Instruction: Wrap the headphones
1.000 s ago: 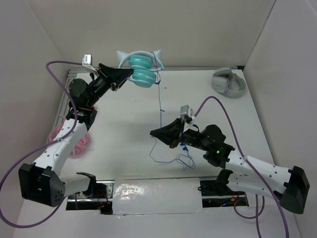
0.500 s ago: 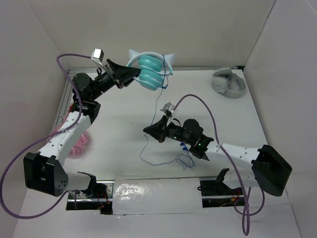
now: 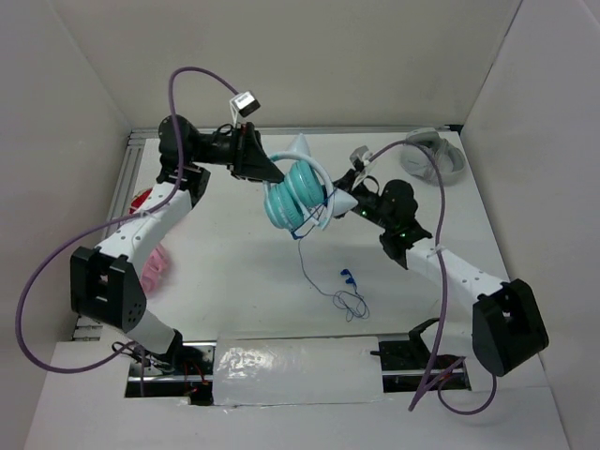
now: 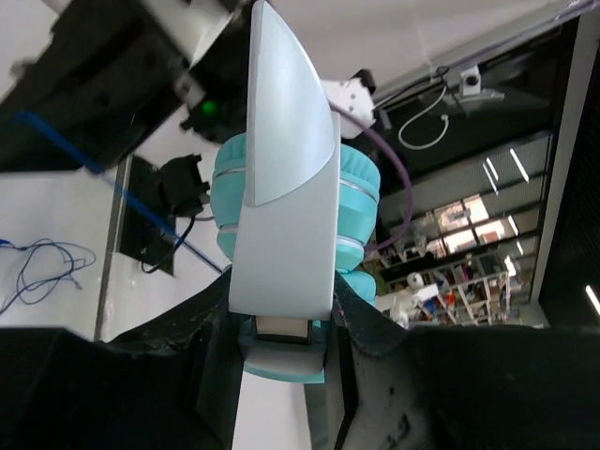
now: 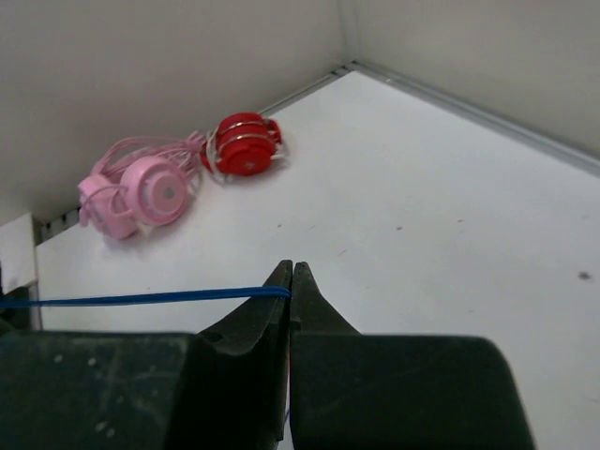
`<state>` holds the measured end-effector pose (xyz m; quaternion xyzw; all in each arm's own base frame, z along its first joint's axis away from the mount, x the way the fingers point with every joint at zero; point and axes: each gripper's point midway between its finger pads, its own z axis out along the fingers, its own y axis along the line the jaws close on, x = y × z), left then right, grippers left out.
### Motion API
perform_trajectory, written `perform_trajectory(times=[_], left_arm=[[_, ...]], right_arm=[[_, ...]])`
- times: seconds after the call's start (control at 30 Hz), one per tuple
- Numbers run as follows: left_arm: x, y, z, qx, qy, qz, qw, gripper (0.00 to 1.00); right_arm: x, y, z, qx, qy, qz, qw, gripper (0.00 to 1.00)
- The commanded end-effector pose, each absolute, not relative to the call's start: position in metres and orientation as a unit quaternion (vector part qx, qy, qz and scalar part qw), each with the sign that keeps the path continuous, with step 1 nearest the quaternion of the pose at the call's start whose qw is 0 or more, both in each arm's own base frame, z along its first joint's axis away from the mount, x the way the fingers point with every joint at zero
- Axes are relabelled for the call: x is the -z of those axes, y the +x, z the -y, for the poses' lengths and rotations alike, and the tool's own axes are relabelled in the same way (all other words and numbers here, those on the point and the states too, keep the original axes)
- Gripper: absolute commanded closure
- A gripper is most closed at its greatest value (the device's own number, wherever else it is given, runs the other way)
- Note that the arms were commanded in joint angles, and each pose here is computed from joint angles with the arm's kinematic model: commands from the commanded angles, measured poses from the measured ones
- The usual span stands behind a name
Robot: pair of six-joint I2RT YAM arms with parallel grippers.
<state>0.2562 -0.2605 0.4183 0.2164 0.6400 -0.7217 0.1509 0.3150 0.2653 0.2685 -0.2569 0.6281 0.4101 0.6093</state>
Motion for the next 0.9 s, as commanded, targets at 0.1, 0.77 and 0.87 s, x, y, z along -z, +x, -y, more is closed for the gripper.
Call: perform_trajectory(times=[0.1,0.77,0.87], left_arm=[[-0.421,0.222,0.251,0.693,0.363,-0.61,0.123,1.0],[-0.38,0.241,0.284,0.649,0.361,-0.636,0.209,1.0],[-0.381,0.246,0.291,0.625,0.35,-0.659,0.229,1.0]], right_arm=[[-0.304,0.355,-0.206,-0.344,-0.227,-0.647,0.641,1.0],[-0.427,0.337,-0.145,-0.237,-0.091,-0.553,0.793,1.0],[-0.442,0.34,-0.137,-0.205,-0.054,-0.541,0.814,1.0]])
